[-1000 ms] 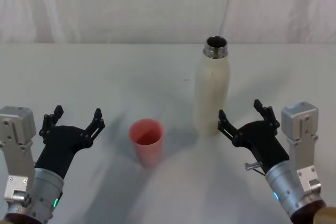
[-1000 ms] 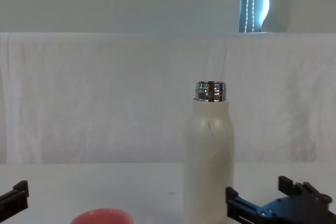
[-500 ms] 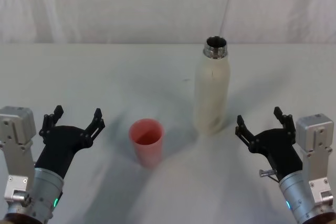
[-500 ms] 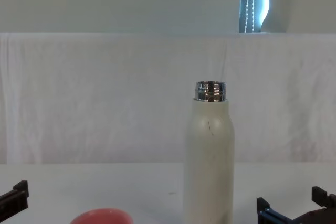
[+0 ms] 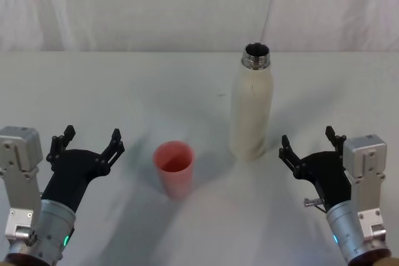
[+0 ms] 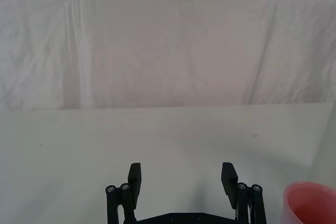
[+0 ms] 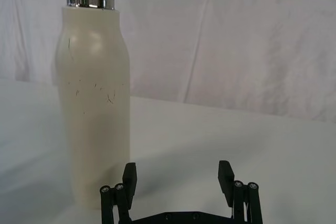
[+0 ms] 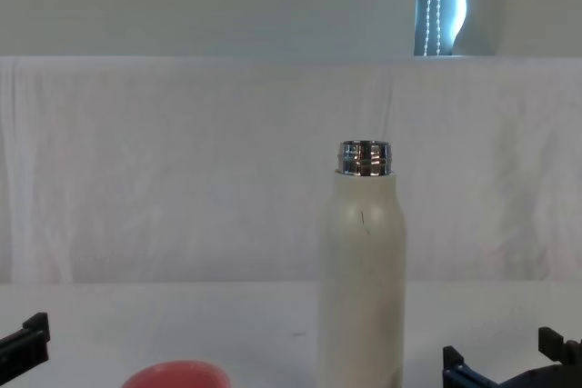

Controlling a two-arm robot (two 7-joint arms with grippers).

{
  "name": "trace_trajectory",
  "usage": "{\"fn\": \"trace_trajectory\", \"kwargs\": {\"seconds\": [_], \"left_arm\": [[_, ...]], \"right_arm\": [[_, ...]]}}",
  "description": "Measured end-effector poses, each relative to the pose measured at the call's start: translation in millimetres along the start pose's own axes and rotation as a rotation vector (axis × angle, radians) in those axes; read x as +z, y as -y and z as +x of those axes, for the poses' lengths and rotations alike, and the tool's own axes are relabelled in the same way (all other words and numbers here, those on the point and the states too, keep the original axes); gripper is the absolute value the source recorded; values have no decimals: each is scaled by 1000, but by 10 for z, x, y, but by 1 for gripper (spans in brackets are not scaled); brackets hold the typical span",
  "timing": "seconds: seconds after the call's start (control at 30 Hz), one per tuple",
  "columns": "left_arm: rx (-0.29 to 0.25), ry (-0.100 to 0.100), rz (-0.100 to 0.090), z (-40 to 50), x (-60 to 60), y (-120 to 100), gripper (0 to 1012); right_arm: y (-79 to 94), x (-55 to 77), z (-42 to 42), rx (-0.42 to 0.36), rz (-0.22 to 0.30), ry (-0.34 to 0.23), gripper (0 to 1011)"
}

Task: Grasp the thermos with one hand and pour water into the cup lid.

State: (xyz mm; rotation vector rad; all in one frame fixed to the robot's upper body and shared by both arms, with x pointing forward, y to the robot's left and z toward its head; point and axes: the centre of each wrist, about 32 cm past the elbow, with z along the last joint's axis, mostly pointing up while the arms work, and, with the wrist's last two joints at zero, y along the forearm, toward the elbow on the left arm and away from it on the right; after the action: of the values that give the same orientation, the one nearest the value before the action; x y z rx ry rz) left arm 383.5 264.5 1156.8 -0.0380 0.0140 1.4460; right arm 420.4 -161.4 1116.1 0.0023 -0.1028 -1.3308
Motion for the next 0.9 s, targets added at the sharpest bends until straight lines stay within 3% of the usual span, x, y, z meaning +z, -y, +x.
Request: {"fn": "trace_trajectory", "kwargs": {"seconds": [0.43,0.9], "left_arm": [[0,0,0,0,0,0,1001],[0,0,0,0,0,0,1001]], "right_arm": [[-72,-16,-50,-10,0,26,1001],[-56,76,61,44,-14,56,1001]]}}
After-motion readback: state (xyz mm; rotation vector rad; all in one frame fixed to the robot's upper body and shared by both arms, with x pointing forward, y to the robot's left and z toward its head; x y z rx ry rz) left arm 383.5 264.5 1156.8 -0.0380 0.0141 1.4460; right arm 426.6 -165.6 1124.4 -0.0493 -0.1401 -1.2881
